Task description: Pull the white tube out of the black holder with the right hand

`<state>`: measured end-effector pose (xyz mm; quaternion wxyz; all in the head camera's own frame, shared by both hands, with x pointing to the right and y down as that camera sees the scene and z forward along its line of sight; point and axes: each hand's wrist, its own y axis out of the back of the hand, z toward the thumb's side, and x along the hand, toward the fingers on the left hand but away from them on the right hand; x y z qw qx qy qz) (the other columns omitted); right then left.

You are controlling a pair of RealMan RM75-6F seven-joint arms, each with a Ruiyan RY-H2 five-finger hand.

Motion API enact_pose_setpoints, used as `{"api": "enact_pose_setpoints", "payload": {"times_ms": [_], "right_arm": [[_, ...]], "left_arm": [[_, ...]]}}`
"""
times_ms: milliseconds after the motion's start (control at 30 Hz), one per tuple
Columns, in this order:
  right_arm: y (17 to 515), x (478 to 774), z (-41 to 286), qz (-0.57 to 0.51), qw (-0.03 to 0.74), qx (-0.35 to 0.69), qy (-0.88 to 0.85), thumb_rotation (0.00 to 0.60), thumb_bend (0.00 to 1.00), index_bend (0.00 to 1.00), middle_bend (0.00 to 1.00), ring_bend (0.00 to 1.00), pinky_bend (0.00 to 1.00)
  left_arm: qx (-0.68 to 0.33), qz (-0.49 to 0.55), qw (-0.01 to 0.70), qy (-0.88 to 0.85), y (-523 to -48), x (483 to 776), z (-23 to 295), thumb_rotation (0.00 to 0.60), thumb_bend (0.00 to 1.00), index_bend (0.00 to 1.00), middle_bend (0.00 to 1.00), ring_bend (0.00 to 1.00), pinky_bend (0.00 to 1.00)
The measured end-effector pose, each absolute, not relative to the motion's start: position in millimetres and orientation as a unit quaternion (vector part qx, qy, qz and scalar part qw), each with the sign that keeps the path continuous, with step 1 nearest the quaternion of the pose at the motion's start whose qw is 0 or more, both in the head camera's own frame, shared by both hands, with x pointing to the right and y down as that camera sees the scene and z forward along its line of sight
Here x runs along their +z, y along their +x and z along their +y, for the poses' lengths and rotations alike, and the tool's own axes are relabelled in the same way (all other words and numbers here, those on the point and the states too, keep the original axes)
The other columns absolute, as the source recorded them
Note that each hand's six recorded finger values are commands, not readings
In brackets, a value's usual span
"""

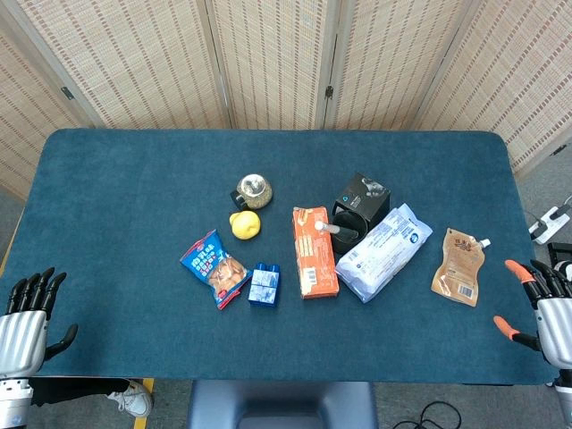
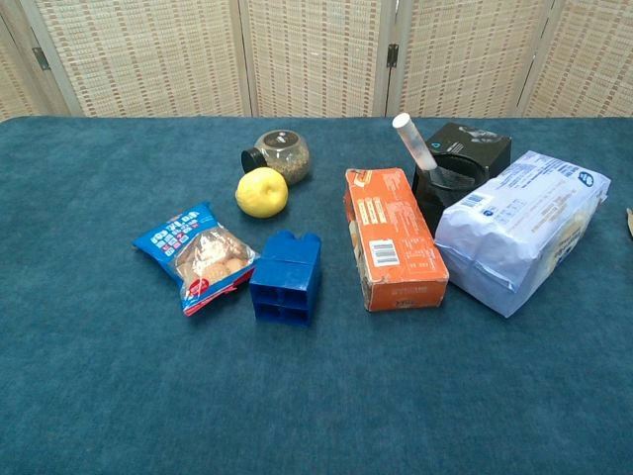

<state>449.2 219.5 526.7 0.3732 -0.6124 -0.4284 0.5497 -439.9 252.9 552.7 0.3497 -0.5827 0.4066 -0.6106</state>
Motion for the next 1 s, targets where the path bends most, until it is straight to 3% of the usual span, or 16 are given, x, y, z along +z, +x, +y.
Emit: {"api": "enact_pose_setpoints", "payload": {"times_ms": [367, 600, 833, 1000], "right_arm": [[448.4, 539.4, 218.8, -0.419, 0.347, 0.552, -0.632, 0.600, 0.09, 0.17, 0.22, 0.09, 0.15], [448.0, 540.8, 218.2, -0.421, 0.340, 0.546, -0.640, 0.600, 0.16, 0.17, 0.23, 0.10, 0.15], [436.7, 545.1, 199.3, -0.425, 0.333, 0.530, -0.654, 0.600, 0.24, 0.27, 0.30, 0.10, 0.15], [413.6, 556.3, 171.3, -0.412, 0.322, 0.520, -0.675, 0.600, 0.25, 0.31, 0.32, 0.11, 0.15]], "left_arm": [[-0.610, 0.408, 0.349, -0.582, -437.5, 553.7, 252.4, 0.600, 0.33, 0.14, 0.09, 0.04, 0.09], [-0.606, 0.410, 0.351, -0.584, -436.2, 551.7, 251.2, 0.600, 0.33, 0.14, 0.09, 0.04, 0.09], [-0.605, 0.411, 0.351, -0.585, -437.2, 551.2, 251.4, 0.600, 0.33, 0.14, 0.09, 0.04, 0.09], [-0.606, 0.411, 0.347, -0.586, -439.0, 551.8, 254.2, 0.600, 0.33, 0.14, 0.09, 0.04, 0.09]]}}
